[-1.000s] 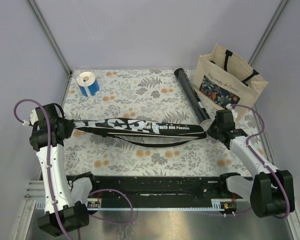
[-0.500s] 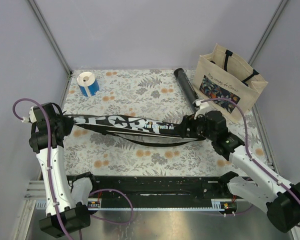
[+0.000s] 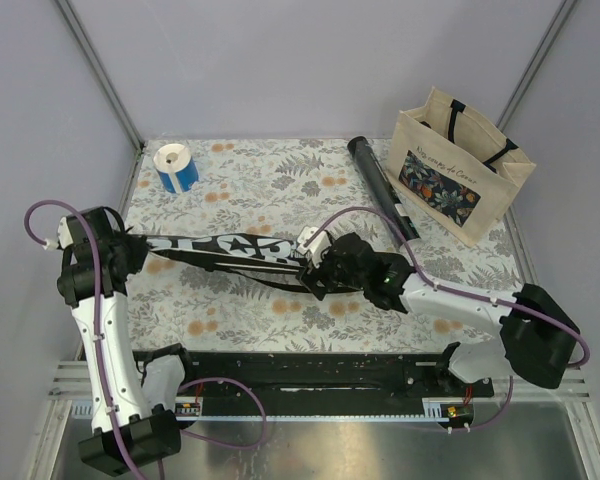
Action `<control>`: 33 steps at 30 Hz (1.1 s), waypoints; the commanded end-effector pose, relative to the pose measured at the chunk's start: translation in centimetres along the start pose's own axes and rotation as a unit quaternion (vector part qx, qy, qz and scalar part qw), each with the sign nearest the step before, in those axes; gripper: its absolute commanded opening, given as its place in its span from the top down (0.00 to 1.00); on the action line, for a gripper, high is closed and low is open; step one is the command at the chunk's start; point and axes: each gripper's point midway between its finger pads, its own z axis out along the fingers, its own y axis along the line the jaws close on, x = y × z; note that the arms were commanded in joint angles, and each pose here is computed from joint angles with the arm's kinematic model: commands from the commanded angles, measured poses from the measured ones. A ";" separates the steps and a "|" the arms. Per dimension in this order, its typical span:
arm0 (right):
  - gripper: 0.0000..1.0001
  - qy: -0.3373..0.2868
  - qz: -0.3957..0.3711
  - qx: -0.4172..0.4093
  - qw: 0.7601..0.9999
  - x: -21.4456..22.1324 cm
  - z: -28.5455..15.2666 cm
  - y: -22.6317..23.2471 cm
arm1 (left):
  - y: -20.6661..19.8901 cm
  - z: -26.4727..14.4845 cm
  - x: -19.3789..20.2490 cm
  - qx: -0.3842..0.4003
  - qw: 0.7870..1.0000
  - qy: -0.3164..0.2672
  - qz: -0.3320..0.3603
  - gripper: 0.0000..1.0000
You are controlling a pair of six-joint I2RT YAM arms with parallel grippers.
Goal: Pack up the badminton gear
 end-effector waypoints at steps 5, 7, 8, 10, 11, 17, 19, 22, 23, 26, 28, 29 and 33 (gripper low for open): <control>0.59 -0.039 -0.035 0.066 0.996 -4.6 1.6 -1.2 | -4.6 -2.2 -2.4 0.073 0.997 -0.027 -0.016 1.00; 0.81 -0.052 -0.015 0.035 0.998 -5.4 1.7 0.0 | -5.6 -2.6 -2.6 0.090 0.995 -0.026 -0.020 1.00; 0.88 -0.058 -0.002 0.021 0.998 -5.9 1.7 0.6 | -6.2 -2.7 -2.7 0.105 0.994 -0.024 -0.018 1.00; 1.00 -0.063 0.031 -0.010 0.998 -6.9 1.6 1.8 | -8.1 -3.2 -2.8 0.149 0.989 -0.019 -0.015 0.91; 1.00 -0.058 0.048 -0.022 0.997 -7.2 1.4 2.3 | -9.0 -3.4 -2.8 0.170 0.985 -0.015 -0.010 0.82; 1.00 -0.070 0.142 -0.055 0.986 -11.1 -0.6 3.6 | -12.1 -3.9 -1.7 0.257 0.965 0.021 0.039 0.15; 1.00 -0.085 0.182 -0.086 0.976 -12.5 -1.1 3.8 | -12.2 -3.6 -1.6 0.264 0.963 0.017 0.054 0.09; 1.00 -0.110 0.254 -0.084 0.957 -14.6 -1.3 1.9 | -11.7 -3.3 -1.5 0.262 0.961 0.007 0.082 0.05; 1.00 -0.114 0.272 -0.071 0.953 -15.2 -1.4 0.9 | -11.5 -3.3 -1.4 0.261 0.961 0.002 0.097 0.04; 1.00 -0.101 0.338 -0.042 0.935 -14.7 -1.5 -1.3 | -10.9 -3.1 -1.1 0.263 0.958 -0.008 0.114 0.04; 1.00 -0.105 0.378 -0.035 0.919 -14.5 -1.4 -2.7 | -10.6 -3.1 -0.6 0.273 0.954 -0.009 0.124 0.04; 1.00 -0.104 0.391 -0.028 0.914 -14.0 -1.4 -3.2 | -10.4 -2.9 -0.1 0.279 0.951 -0.006 0.130 0.04; 1.00 -0.107 0.415 -0.035 0.903 -13.5 0.6 -5.0 | -9.1 -1.4 1.9 0.288 0.947 0.022 0.138 0.05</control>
